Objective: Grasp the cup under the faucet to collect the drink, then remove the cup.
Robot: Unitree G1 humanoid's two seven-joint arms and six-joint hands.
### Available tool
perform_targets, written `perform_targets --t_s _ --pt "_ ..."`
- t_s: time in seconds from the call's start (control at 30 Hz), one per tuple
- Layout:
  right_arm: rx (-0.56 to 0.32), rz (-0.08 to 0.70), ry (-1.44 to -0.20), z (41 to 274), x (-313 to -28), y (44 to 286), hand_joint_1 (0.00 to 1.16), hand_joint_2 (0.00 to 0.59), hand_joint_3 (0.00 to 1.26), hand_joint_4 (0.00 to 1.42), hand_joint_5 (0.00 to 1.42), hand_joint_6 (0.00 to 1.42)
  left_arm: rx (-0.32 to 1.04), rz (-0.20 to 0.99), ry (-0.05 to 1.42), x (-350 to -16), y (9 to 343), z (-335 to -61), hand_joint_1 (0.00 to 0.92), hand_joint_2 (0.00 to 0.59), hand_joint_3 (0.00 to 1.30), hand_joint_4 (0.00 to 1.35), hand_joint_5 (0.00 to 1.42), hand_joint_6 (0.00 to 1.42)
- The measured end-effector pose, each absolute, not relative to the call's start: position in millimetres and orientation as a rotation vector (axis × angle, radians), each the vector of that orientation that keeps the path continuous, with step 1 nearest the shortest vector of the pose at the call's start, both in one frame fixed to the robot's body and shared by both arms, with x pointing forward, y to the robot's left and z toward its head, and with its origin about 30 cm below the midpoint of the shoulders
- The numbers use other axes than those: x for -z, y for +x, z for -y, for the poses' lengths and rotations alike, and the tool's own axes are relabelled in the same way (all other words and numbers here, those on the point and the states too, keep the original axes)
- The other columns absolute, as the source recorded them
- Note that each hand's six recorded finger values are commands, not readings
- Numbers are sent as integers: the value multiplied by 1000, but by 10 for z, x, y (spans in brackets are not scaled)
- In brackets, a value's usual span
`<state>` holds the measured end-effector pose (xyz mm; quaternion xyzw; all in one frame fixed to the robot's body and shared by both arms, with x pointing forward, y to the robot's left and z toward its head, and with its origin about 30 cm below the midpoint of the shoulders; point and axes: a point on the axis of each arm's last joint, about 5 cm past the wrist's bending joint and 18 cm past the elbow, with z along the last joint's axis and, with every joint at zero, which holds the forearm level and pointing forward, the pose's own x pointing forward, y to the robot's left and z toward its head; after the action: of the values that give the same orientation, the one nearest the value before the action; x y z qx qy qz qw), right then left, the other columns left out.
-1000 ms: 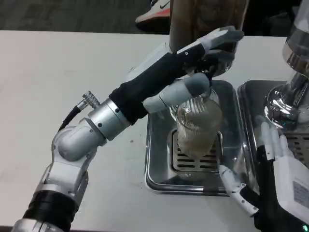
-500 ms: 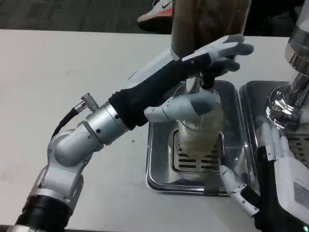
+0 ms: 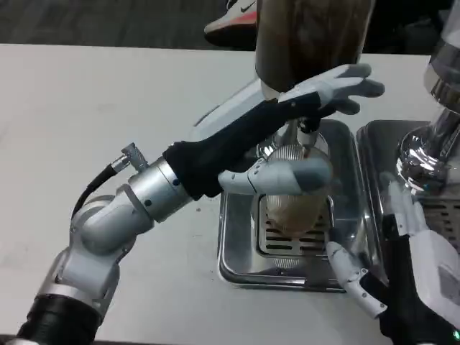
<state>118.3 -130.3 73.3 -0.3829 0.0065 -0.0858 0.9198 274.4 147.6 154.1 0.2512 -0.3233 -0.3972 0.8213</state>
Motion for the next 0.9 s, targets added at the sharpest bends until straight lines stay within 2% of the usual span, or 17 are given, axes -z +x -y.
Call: perform_targets --t_s 0.07,0.27,0.43,0.9 --pt "151 -2 -737 1329 -744 1227 413 285 0 0 0 8 842 691 534 -1543 2743 -1473 0 102 186 46 228 180" --pt "44 -13 -598 1401 -715 1361 529 246 0 0 0 0 835 692 533 -1540 2740 -1472 0 103 191 46 228 182" --pt "-21 6 -572 1431 -732 1481 556 242 0 0 0 0 831 692 534 -1541 2740 -1477 0 103 193 46 228 183" --pt "-56 -4 -492 1396 -733 1642 591 226 0 0 0 0 829 694 535 -1546 2740 -1481 0 104 206 58 236 187"
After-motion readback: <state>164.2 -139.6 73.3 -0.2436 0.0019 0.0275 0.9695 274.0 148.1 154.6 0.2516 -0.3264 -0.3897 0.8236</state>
